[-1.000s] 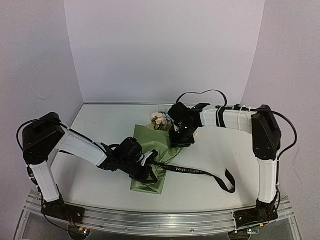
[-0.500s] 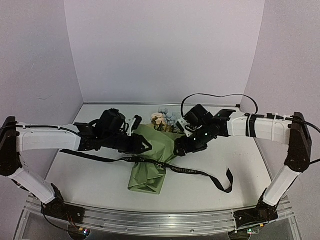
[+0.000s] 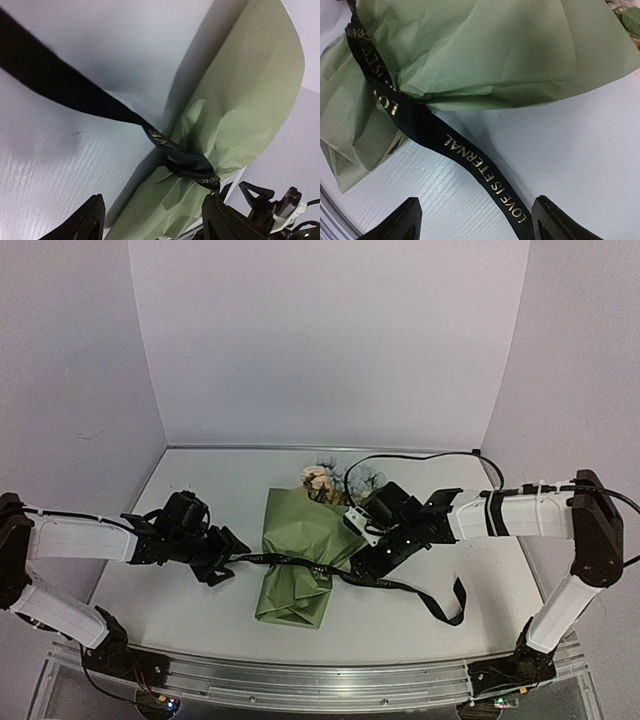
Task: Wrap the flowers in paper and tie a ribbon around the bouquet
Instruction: Adjust the folded bouquet at the center of the board, then tie the ribbon around the folded bouquet.
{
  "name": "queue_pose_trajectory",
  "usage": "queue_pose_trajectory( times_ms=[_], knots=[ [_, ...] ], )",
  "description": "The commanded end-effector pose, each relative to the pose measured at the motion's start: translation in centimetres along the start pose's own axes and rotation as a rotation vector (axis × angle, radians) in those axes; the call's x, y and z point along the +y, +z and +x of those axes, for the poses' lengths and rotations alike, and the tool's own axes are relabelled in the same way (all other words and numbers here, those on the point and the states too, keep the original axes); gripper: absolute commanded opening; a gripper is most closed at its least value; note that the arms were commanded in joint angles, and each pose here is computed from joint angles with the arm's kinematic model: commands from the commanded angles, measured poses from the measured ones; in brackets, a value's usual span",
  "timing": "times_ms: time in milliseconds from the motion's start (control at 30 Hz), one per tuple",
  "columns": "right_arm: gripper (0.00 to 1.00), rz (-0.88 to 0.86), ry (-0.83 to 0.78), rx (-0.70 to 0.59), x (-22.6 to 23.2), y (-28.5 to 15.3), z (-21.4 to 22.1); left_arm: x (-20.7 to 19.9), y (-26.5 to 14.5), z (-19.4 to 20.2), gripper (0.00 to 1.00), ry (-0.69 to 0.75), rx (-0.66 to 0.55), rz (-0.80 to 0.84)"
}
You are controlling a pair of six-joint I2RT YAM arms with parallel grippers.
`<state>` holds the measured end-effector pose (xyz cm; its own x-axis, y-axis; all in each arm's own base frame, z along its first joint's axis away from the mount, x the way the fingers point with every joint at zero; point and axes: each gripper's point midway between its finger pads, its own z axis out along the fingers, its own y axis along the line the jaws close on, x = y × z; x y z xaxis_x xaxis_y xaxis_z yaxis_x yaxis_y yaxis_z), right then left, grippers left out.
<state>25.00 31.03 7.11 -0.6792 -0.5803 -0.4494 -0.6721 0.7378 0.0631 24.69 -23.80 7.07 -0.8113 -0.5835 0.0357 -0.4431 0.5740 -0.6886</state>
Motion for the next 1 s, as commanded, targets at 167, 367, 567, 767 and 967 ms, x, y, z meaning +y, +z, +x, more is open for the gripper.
queue_pose_trajectory(
  times_ms=[167,367,567,767,967],
  knots=[
    [0.82,0.074,-0.117,-0.119,-0.2,-0.4,-0.2,-3.4,1.8,-2.6,0.79,-0.406,-0.08,0.208],
    [0.85,0.057,-0.23,-0.118,1.4,0.9,-0.5,-2.2,3.9,-3.3,0.76,-0.454,-0.105,0.162],
    [0.85,0.103,-0.289,-0.103,2.3,3.0,-1.7,-1.7,4.6,-3.7,0.67,-0.468,-0.124,0.126],
    [0.84,0.188,-0.31,-0.112,2.0,4.4,-2.4,-1.3,5.8,-3.6,0.63,-0.483,-0.105,0.111],
    [0.81,0.24,-0.318,-0.108,1.7,5.4,-2.6,-1.5,6.8,-3.7,0.44,-0.481,-0.097,0.115]
  ],
)
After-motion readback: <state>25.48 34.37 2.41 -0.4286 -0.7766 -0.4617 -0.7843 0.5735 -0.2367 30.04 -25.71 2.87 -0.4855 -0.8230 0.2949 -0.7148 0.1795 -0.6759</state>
